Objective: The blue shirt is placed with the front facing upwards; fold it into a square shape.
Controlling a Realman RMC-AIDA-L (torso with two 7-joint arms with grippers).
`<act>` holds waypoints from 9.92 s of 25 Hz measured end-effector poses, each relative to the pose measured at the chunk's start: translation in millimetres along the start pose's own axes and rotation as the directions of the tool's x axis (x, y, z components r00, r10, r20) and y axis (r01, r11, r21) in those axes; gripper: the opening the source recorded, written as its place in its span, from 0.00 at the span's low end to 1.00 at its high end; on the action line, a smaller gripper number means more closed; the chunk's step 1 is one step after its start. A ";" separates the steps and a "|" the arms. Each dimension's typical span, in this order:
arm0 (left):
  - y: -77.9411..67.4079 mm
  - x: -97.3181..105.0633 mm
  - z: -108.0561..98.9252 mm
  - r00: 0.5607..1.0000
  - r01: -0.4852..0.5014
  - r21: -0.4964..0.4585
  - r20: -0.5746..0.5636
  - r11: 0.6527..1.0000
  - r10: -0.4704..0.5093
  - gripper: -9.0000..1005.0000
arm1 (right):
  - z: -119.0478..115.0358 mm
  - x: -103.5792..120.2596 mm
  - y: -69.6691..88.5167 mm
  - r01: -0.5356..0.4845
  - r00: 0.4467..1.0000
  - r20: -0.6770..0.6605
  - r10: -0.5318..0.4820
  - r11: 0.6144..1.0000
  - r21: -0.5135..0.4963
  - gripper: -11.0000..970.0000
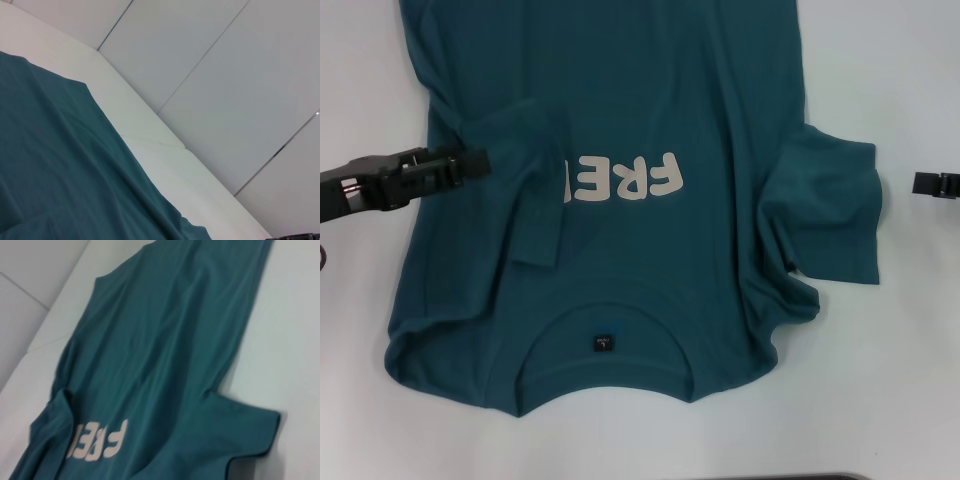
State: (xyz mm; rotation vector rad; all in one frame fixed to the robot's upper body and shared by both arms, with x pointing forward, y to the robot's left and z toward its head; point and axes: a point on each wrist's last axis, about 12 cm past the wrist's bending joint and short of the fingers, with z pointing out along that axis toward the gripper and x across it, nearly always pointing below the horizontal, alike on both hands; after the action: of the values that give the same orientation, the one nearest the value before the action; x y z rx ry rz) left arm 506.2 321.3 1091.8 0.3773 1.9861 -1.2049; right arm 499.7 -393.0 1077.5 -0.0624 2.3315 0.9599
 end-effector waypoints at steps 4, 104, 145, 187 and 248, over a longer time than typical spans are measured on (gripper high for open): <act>1.0 -0.2 0.5 1.000 -0.003 -0.007 0.001 1.000 0.003 0.75 | 10.8 0.6 -0.8 -0.018 1.000 0.009 0.018 1.000 0.010 0.45; 2.5 -0.5 14.5 1.000 -0.001 0.002 -0.013 1.000 0.001 0.73 | 68.7 -42.9 37.1 0.050 0.997 0.069 -0.040 0.988 -0.145 0.08; 5.4 -0.7 23.0 0.999 -0.012 -0.019 -0.037 1.000 0.012 0.74 | 99.9 -44.4 44.9 0.069 0.997 -0.032 -0.072 0.994 -0.086 0.63; 3.7 -0.3 24.7 0.999 -0.011 -0.003 -0.041 1.000 0.011 0.73 | 55.3 -15.6 13.6 -0.138 0.968 -0.204 0.147 0.989 0.058 0.62; 3.8 -2.9 27.3 0.999 -0.020 -0.003 -0.042 1.000 0.020 0.74 | 102.0 -13.5 66.1 -0.002 0.956 -0.290 -0.053 0.983 -0.184 0.24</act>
State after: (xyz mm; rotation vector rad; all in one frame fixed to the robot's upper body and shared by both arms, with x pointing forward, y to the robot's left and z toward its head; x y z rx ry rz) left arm 522.9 300.4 1084.5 0.4230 2.0150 -1.1893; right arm 546.3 -280.2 1070.0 -0.3297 2.4938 1.2197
